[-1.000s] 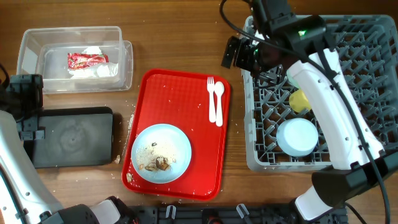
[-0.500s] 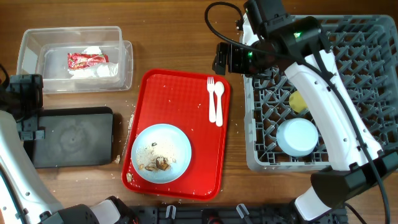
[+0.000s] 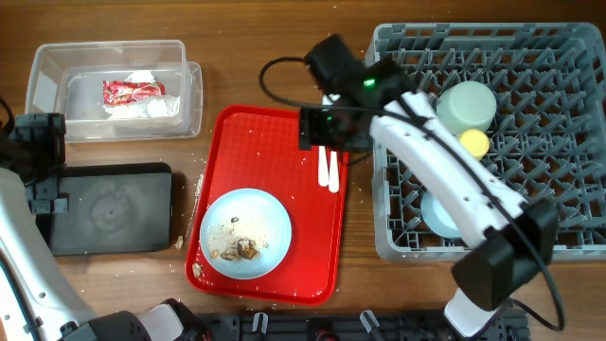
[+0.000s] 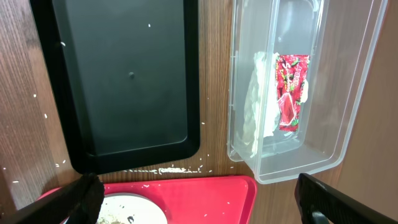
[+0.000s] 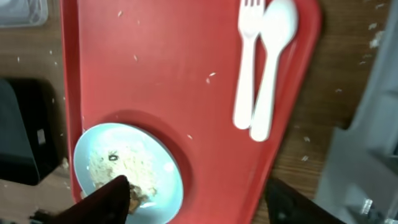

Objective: Sort waste into correct bins and load items into the dishwasher rack
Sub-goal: 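Lower the right gripper and close it on the white fork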

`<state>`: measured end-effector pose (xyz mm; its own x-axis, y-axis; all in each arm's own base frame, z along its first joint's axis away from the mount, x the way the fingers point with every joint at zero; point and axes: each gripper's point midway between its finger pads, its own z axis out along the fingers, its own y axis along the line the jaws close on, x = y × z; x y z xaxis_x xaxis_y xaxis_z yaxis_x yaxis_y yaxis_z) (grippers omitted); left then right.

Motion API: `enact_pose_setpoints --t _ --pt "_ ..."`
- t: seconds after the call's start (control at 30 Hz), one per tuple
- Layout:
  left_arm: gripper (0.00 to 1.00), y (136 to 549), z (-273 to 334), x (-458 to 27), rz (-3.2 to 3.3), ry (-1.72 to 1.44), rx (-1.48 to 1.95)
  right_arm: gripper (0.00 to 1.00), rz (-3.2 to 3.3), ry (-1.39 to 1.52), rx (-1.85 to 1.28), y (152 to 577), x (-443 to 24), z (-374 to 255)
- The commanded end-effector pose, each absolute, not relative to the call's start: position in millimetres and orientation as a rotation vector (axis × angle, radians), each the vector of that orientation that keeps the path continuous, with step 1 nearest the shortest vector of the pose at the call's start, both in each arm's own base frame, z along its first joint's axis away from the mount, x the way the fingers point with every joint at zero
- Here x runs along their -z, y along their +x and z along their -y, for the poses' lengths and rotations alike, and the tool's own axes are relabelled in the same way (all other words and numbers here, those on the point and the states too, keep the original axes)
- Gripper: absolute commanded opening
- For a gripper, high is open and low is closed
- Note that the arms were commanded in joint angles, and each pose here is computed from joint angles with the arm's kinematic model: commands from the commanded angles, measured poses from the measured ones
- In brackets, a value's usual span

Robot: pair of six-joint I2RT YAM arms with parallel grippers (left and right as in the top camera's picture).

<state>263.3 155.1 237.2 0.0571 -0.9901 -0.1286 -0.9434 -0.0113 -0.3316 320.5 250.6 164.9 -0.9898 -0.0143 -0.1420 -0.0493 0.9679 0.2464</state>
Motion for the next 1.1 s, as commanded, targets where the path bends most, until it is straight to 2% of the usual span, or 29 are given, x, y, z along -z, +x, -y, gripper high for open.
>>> enact_pose_setpoints --t 0.0,0.2,0.4,0.47,0.5,0.67,1.07 --pt "1.00 261.0 -158.4 -236.4 -1.949 -2.012 0.176 0.71 -2.921 0.006 -0.378 336.9 -157.7 -260.3" --pt "1.00 261.0 -158.4 -236.4 -1.949 -2.012 0.176 0.76 -2.899 0.038 -0.087 357.4 -123.2 -237.1" --pt "1.00 261.0 -158.4 -236.4 -1.949 -2.012 0.176 0.81 -2.990 0.054 -0.003 361.9 -64.5 -242.0" --pt "1.00 261.0 -158.4 -236.4 -1.949 -2.012 0.176 0.79 -2.996 0.053 0.005 365.0 -52.6 -244.0" --pt "1.00 261.0 -158.4 -236.4 -1.949 -2.012 0.176 0.67 -2.995 0.054 0.003 368.5 -43.4 -246.9" --pt "1.00 261.0 -158.4 -236.4 -1.949 -2.012 0.176 0.49 -2.991 0.053 0.001 371.2 -38.8 -248.7" --pt "1.00 261.0 -158.4 -236.4 -1.949 -2.012 0.176 0.50 -3.018 0.045 0.076 371.1 -12.8 -243.8"
